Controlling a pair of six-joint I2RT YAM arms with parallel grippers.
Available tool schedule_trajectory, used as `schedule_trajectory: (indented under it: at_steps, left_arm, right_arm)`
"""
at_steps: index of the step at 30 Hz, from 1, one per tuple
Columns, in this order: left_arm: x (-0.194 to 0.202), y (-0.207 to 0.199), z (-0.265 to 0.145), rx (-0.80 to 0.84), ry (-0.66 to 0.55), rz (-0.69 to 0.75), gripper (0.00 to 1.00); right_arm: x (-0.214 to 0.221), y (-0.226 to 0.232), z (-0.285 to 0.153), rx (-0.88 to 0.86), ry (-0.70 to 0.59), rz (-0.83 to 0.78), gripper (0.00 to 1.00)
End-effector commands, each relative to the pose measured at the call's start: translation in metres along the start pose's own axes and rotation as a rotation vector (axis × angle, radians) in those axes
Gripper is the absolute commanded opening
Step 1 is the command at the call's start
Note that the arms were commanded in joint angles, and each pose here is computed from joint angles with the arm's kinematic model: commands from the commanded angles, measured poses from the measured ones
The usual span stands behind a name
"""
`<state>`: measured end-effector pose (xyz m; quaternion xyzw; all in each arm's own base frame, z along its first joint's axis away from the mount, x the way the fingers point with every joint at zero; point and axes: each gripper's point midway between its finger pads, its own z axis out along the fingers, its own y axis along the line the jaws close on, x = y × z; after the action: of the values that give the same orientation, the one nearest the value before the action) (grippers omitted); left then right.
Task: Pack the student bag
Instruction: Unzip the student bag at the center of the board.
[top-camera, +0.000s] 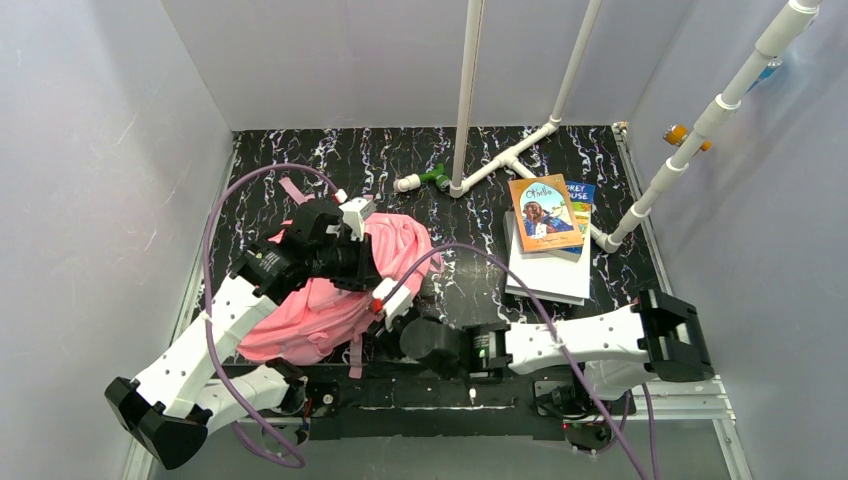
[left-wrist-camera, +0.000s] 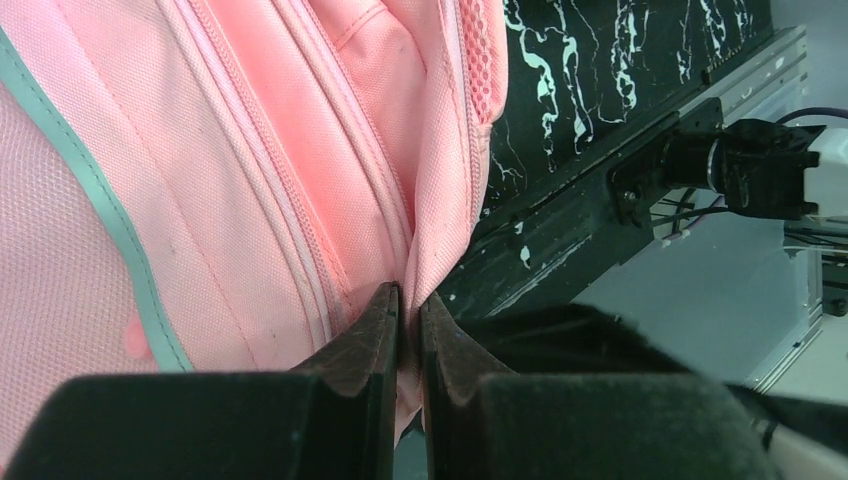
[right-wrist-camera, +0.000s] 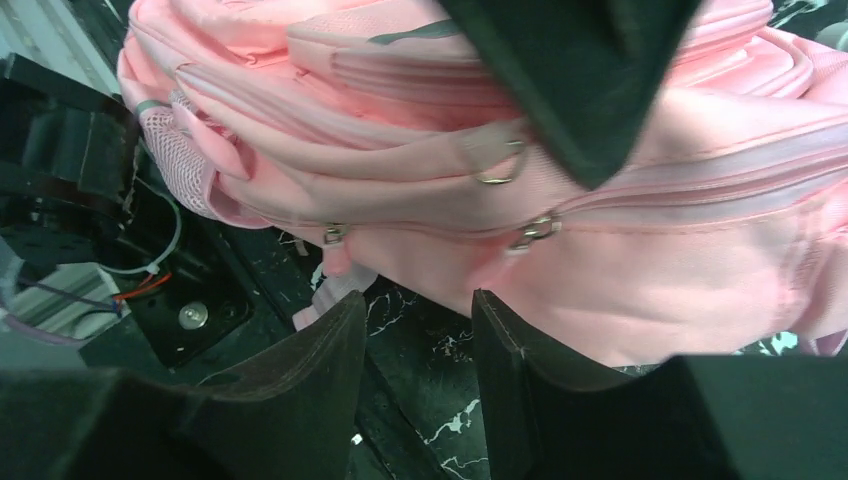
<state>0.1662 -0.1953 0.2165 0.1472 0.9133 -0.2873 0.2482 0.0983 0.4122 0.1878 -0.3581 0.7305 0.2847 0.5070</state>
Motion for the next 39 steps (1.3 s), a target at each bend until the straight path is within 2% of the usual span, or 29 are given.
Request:
schedule_trajectory:
  at_steps: [1, 13, 17, 22, 24, 27, 28, 29, 39]
  left_arm:
    - [-0.017, -0.029, -0.016, 0.11, -0.044, -0.014, 0.0]
    - [-0.015, -0.034, -0.02, 0.134, -0.044, -0.019, 0.0]
    - [-0.015, -0.036, -0.023, 0.147, -0.049, -0.025, 0.0]
    - [-0.013, -0.037, -0.026, 0.152, -0.056, -0.022, 0.0]
    - [-0.011, -0.037, -0.025, 0.154, -0.051, -0.023, 0.0]
    - [-0.008, -0.032, -0.024, 0.138, -0.05, -0.015, 0.0]
    - [-0.007, -0.03, -0.025, 0.128, -0.053, -0.008, 0.0]
    - [-0.006, -0.027, -0.024, 0.117, -0.054, 0.003, 0.0]
    - [0.01, -0.005, -0.017, 0.053, -0.025, 0.096, 0.0]
  right_arm:
    - [-0.025, -0.022, -0.005, 0.279, -0.08, -0.058, 0.53]
    - [-0.029, -0.029, 0.009, 0.382, -0.102, -0.151, 0.51]
    - [-0.026, -0.037, 0.015, 0.481, -0.104, -0.173, 0.51]
    - [-0.026, -0.052, 0.011, 0.593, -0.141, -0.171, 0.36]
    - [-0.029, -0.054, 0.009, 0.593, -0.16, -0.18, 0.26]
    - [-0.037, -0.054, 0.006, 0.569, -0.18, -0.203, 0.17]
    - [-0.039, -0.055, 0.004, 0.569, -0.179, -0.208, 0.11]
    - [-0.041, -0.058, 0.002, 0.57, -0.173, -0.215, 0.01]
    - [-0.063, -0.095, -0.016, 0.35, -0.074, -0.127, 0.01]
